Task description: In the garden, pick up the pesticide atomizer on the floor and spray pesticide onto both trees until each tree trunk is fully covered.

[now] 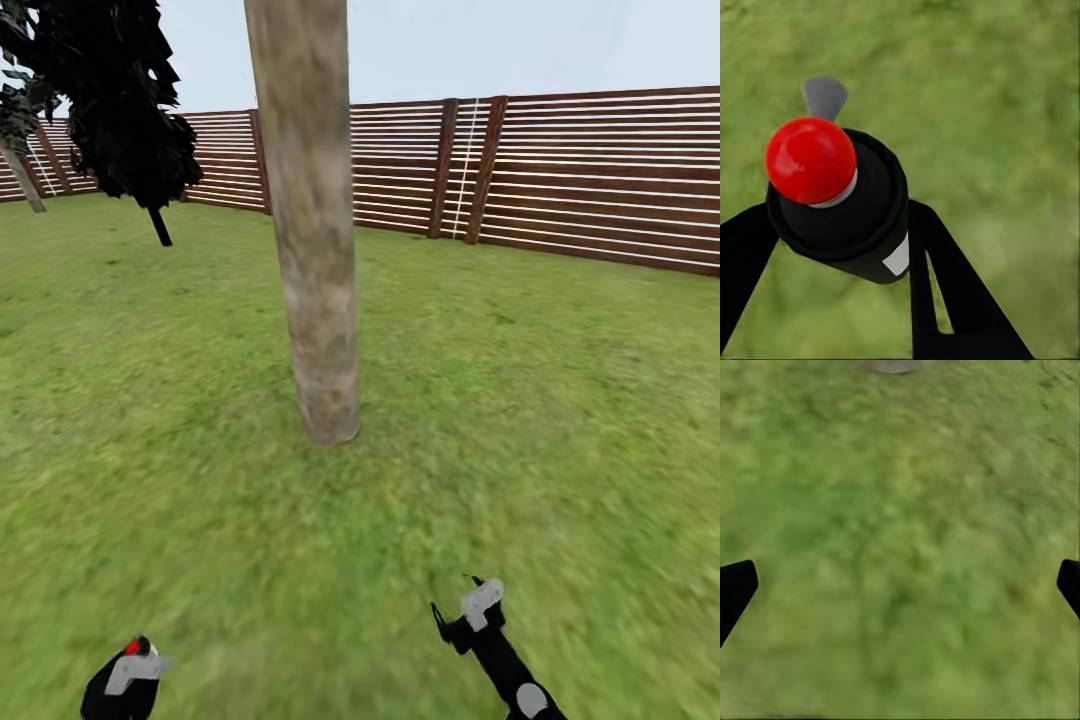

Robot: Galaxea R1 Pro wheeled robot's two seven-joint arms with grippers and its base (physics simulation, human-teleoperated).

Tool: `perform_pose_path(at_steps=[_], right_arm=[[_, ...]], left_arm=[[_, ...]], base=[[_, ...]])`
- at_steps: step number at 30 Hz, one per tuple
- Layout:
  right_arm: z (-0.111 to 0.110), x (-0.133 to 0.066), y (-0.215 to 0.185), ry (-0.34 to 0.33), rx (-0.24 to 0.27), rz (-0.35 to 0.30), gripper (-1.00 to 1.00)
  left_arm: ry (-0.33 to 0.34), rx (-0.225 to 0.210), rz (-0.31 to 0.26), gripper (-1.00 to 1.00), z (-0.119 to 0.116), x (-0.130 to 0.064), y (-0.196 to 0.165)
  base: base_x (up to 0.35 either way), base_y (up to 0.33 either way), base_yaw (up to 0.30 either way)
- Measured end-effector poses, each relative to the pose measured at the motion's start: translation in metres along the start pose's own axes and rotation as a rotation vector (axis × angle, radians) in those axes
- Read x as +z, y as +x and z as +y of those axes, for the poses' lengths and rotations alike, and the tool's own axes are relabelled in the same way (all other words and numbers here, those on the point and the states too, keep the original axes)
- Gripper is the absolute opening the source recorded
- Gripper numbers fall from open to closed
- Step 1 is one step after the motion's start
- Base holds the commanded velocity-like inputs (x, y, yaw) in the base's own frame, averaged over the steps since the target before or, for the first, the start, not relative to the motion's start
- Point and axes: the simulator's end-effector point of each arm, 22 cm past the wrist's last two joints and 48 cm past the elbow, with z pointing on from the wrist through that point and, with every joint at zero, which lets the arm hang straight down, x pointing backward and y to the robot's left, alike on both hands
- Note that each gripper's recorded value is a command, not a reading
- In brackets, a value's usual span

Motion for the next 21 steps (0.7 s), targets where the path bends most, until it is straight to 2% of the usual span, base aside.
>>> perform_pose_path(at_steps=[1, 2, 4, 5, 6, 8, 9, 10, 11, 12, 15, 20, 21], right_arm=[[0.017, 0.003, -0.003, -0.091, -0.019, 0.009, 1.00], [0.033, 0.007, -0.010, -0.185, -0.031, 0.011, 1.00], [0.064, 0.008, -0.027, -0.384, -0.066, -0.001, 1.00], [0.075, 0.005, -0.031, -0.457, -0.087, -0.003, 1.00], [0.090, 0.000, -0.035, -0.551, -0.116, -0.003, 1.00], [0.106, -0.007, -0.045, -0.664, -0.147, -0.014, 1.00], [0.118, -0.014, -0.062, -0.750, -0.173, -0.042, 1.00], [0.123, -0.017, -0.066, -0.782, -0.180, -0.046, 1.00], [0.133, -0.020, -0.073, -0.817, -0.181, -0.057, 1.00], [0.136, -0.021, -0.076, -0.827, -0.181, -0.060, 1.00], [0.140, -0.022, -0.077, -0.836, -0.179, -0.062, 1.00], [0.141, -0.023, -0.076, -0.839, -0.177, -0.060, 1.00], [0.141, -0.023, -0.077, -0.839, -0.178, -0.061, -1.00]], left_arm=[[0.091, 0.046, -0.001, -1.00, -0.019, 0.003, -0.007], [0.212, 0.099, 0.011, -1.00, -0.042, 0.003, -0.014], [0.496, 0.186, 0.050, -1.00, -0.088, -0.007, -0.035], [0.599, 0.218, 0.077, -1.00, -0.102, -0.017, -0.038], [0.722, 0.270, 0.097, -1.00, -0.116, -0.029, -0.051], [0.902, 0.364, 0.119, -1.00, -0.133, -0.045, -0.076], [1.014, 0.474, 0.168, -1.00, -0.138, -0.053, -0.088], [1.038, 0.519, 0.201, -1.00, -0.136, -0.055, -0.088], [1.057, 0.561, 0.272, -1.00, -0.129, -0.057, -0.082], [1.063, 0.568, 0.303, -1.00, -0.126, -0.059, -0.079], [1.069, 0.574, 0.336, -1.00, -0.122, -0.062, -0.075], [1.080, 0.566, 0.339, -1.00, -0.128, -0.064, -0.073], [1.084, 0.563, 0.340, -1.00, -0.129, -0.065, -0.072]], base=[[0.301, -0.122, 0.000], [0.302, -0.116, 0.000], [0.302, -0.109, 0.000], [0.302, -0.102, 0.000], [0.302, -0.101, 0.000], [0.298, -0.073, 0.000], [0.263, -0.024, 0.000], [0.209, -0.008, 0.000], [0.194, -0.004, 0.000], [0.186, -0.003, 0.000], [0.083, -0.001, 0.000], [0.005, 0.000, 0.000], [0.000, 0.000, 0.000]])
